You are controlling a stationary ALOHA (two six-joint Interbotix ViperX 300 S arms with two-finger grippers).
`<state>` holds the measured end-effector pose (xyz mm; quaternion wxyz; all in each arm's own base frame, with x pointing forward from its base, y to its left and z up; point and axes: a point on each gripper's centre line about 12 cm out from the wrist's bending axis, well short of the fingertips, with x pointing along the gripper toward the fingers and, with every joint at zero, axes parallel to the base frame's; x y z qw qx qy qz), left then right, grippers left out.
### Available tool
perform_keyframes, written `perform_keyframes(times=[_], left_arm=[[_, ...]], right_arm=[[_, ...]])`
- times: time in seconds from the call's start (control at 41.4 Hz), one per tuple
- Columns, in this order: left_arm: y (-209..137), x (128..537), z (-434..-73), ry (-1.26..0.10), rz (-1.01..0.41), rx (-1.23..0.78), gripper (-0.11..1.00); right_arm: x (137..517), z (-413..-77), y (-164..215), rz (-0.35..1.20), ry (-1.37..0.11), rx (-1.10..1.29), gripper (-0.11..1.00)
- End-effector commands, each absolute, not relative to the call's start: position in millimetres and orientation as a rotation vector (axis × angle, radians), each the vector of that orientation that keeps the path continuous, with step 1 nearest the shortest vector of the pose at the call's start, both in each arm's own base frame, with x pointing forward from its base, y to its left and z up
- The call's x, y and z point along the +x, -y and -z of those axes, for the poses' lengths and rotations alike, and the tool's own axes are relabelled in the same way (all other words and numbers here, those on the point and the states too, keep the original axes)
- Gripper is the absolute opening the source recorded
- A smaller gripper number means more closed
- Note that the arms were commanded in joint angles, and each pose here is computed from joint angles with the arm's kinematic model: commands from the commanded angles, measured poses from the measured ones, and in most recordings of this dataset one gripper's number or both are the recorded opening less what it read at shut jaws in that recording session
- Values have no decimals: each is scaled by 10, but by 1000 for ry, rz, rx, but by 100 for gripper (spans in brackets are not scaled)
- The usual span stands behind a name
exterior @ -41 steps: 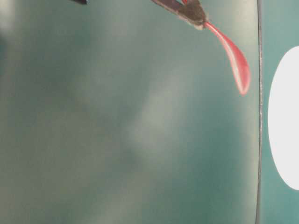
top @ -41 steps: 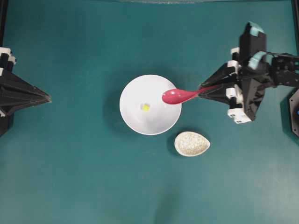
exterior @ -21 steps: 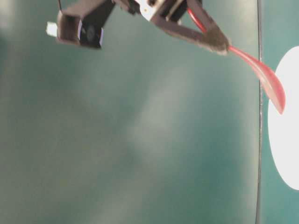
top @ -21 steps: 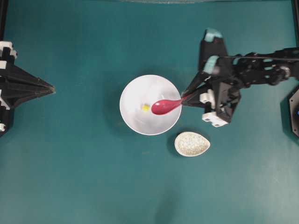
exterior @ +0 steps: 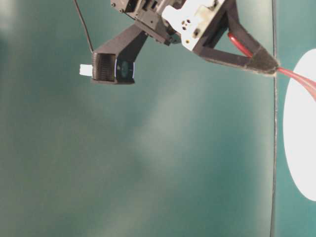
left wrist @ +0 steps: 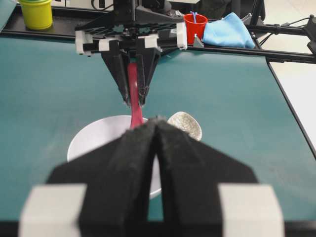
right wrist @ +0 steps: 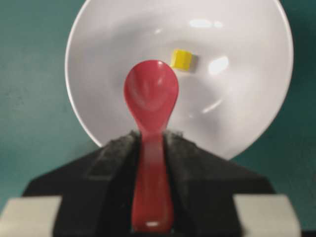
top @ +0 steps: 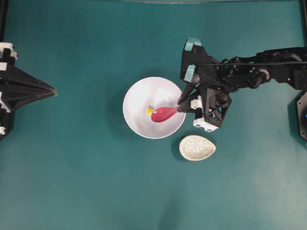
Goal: Scoop the yellow hexagonal prism block from the bowl with a spoon using the right arm.
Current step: 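Lower the spoon bowl into the white bowl beside the yellow block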
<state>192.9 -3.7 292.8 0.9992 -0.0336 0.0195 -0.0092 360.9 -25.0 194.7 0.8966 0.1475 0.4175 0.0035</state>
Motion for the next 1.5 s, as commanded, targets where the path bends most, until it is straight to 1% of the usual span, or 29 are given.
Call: perform_keyframes(times=[0.0,0.484,0.992,1.475], left_arm=[[32,1956,-3024,-17,16,-66,1],[32,1959,-3021,-19,16,-66,1],[32,1956,-3024,-17,16,-64,1],[32,1953,-3027,-16,16,-64,1]], right_arm=[[3653,-2055,280,-2,-830,295,23],[3682,-1864,340,15,-877,292,23],[3782,-1751,415,56,-848,268,23],[3906,-1775,469,87,-789,255,23]])
